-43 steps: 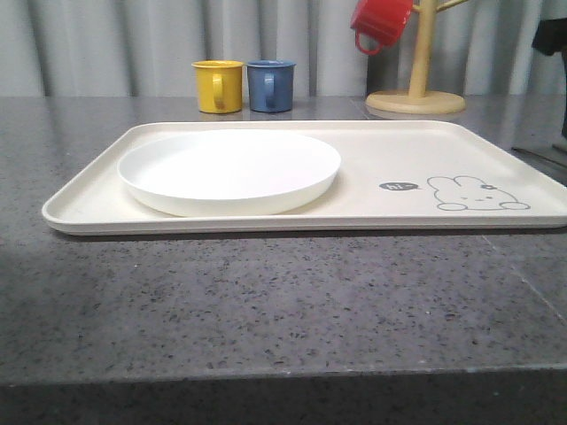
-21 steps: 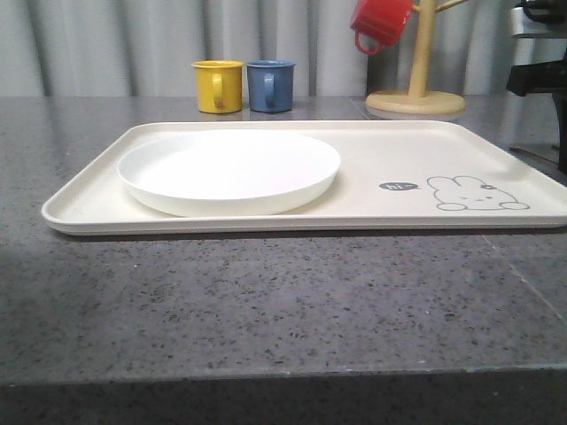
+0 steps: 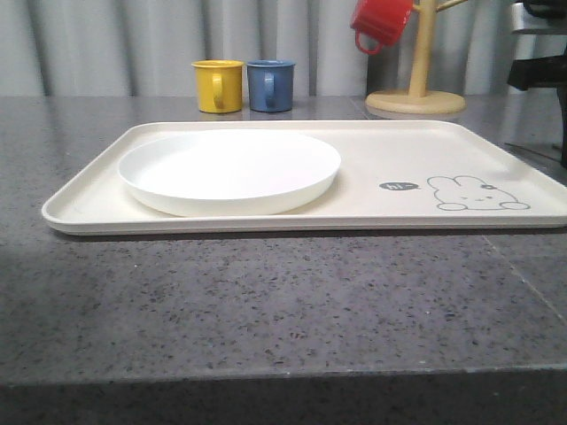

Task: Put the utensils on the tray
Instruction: 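Lower the right gripper onto the steel fork and grasp it, then place the fork on the tray beside the plate and release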

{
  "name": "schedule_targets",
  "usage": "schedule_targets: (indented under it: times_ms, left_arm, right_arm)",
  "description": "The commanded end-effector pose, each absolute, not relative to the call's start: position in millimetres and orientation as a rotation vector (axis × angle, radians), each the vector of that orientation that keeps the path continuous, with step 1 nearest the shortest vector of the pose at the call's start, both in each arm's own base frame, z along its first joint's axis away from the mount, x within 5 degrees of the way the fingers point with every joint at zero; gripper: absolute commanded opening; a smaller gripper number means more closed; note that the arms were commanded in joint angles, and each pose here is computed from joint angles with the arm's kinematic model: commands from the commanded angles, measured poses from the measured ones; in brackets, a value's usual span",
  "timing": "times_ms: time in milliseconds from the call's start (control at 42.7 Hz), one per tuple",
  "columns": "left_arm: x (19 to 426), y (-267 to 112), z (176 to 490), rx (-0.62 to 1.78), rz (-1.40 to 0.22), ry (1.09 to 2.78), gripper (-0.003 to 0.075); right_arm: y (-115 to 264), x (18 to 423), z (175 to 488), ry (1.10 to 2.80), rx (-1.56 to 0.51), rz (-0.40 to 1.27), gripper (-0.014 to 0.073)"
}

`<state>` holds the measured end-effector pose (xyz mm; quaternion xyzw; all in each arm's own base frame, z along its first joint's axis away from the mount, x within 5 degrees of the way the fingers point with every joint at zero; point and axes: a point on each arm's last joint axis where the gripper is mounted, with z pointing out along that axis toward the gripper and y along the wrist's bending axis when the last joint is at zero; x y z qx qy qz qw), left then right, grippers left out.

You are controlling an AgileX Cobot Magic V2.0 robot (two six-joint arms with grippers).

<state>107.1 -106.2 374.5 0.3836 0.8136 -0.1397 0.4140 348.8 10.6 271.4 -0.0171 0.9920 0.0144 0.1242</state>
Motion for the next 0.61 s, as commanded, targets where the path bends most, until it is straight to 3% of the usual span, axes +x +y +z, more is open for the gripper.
schedule_targets:
  times_ms: [0,305,586]
  left_arm:
    - [108,-108,388,0.923,-0.388,1.958,0.0417]
    - [108,-108,388,0.923,-0.388,1.958,0.0417]
    - [108,-108,388,0.923,-0.388,1.958,0.0417]
  right_arm:
    - [21,334,317,2.755,-0.099,0.073,-0.0005]
    - [103,321,355,2.664,-0.377,0.242,-0.0005]
    - [128,337,328,2.744,-0.128,0.333,-0.0005]
